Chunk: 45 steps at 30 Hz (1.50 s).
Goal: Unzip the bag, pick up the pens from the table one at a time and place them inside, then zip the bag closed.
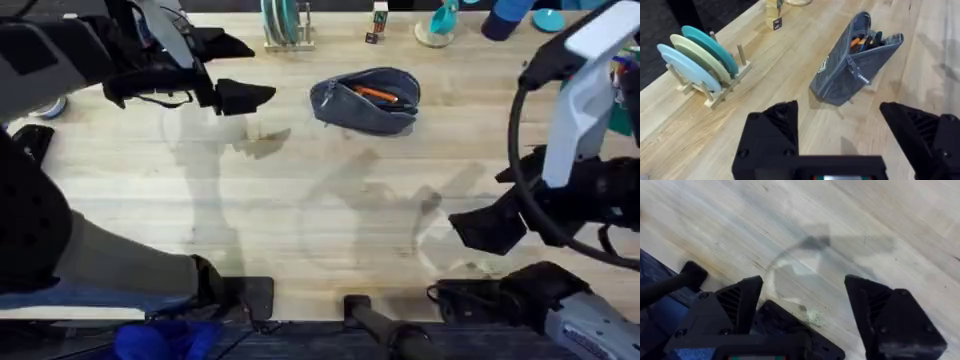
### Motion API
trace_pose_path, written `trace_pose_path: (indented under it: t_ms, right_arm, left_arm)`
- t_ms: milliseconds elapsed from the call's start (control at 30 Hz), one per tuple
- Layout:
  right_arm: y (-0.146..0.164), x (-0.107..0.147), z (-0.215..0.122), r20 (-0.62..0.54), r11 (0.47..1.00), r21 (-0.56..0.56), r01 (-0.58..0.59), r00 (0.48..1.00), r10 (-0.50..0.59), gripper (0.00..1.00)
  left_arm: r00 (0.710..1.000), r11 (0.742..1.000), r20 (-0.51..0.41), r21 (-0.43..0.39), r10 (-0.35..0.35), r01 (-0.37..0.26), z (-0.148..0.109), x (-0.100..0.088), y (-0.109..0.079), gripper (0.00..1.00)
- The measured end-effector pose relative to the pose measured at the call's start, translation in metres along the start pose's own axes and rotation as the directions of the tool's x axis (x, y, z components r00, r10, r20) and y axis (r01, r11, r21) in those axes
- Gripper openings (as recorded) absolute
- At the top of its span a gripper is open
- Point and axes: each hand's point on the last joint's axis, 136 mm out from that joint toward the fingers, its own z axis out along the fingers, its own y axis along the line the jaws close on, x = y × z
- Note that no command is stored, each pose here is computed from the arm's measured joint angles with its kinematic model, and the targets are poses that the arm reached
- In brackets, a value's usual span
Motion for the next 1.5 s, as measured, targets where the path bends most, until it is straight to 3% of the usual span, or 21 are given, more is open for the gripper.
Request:
trace_pose_path:
  t_ms: [1500]
  right_arm:
    - [0.0001,0.0,0.0,0.0,1.0,0.0,0.0,1.0,0.0,0.997]
  left_arm:
    - [0.999,1.0,-0.038,-0.02,-0.01,0.01,-0.0018,0.0093,0.0031,0.993]
